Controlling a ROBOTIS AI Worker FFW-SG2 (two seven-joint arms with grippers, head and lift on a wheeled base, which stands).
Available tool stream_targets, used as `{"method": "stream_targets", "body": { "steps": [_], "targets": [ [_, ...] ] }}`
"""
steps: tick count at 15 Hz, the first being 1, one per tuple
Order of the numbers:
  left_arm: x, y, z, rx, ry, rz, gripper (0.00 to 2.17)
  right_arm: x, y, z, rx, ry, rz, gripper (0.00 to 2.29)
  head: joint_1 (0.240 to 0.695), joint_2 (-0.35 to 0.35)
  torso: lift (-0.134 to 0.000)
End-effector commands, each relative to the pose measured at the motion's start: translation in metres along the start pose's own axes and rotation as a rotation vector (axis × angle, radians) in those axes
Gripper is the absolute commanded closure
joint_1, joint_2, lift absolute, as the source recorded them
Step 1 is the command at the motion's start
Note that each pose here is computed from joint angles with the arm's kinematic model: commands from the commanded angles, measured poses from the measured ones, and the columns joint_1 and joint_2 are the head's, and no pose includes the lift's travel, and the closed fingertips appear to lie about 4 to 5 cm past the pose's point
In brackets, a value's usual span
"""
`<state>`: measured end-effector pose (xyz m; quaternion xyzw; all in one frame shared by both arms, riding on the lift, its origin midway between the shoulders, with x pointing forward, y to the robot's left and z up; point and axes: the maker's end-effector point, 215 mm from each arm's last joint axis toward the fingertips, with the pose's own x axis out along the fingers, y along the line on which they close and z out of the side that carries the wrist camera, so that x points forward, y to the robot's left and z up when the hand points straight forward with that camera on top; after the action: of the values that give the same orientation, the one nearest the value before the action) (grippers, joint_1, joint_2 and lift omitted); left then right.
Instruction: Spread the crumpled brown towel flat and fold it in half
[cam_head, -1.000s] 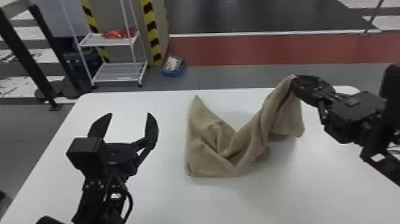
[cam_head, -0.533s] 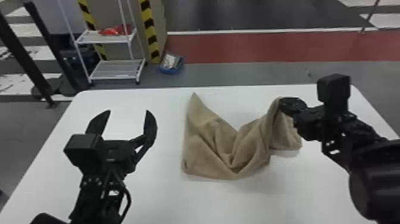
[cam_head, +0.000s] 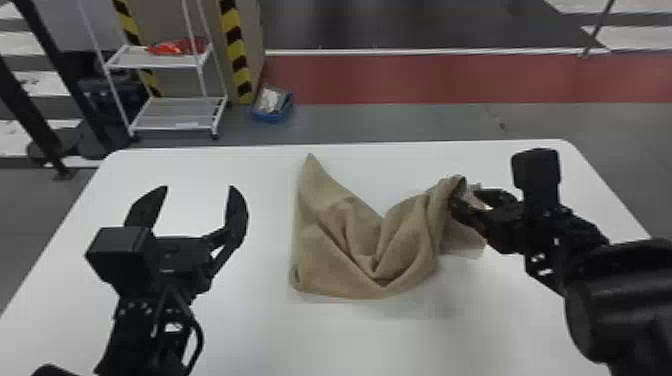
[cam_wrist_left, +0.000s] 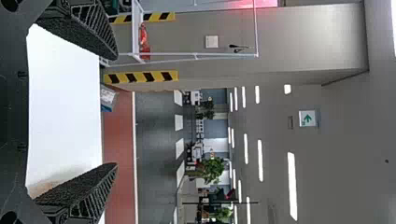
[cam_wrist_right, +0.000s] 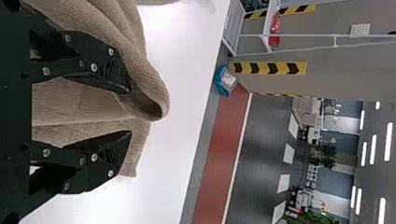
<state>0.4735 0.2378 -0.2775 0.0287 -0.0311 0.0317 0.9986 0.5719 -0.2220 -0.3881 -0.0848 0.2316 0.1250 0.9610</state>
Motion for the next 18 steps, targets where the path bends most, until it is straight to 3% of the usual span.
{"method": "stream_targets", "body": {
  "steps": [1, 4, 7, 11, 15, 18],
  "targets": [
    [0.001, -0.003, 0.000, -0.003, -0.001, -0.003, 0.07, -0.021, -0.007, -0.031, 0.040, 0.079, 0.007, 0.10, 0.695, 0.021, -0.125],
    [0.002, -0.010, -0.003, -0.007, 0.003, -0.015, 0.07, -0.037, 0.004, -0.037, 0.038, 0.064, 0.035, 0.35, 0.695, 0.002, -0.125],
    [0.003, -0.009, -0.006, -0.005, 0.008, -0.014, 0.07, -0.021, 0.017, -0.037, 0.012, 0.037, 0.052, 0.57, 0.695, -0.006, -0.125],
    [0.001, -0.006, -0.009, 0.001, 0.013, -0.010, 0.07, 0.004, 0.052, -0.030, -0.039, -0.021, 0.107, 0.58, 0.695, 0.025, -0.125],
    [0.001, -0.004, -0.010, 0.000, 0.016, -0.006, 0.07, -0.002, 0.083, -0.021, -0.022, -0.044, 0.183, 0.58, 0.695, 0.072, -0.125],
    [0.002, -0.006, -0.008, -0.002, 0.010, -0.008, 0.07, -0.008, 0.096, -0.029, -0.015, 0.005, 0.208, 0.58, 0.695, 0.097, -0.125]
  ]
}}
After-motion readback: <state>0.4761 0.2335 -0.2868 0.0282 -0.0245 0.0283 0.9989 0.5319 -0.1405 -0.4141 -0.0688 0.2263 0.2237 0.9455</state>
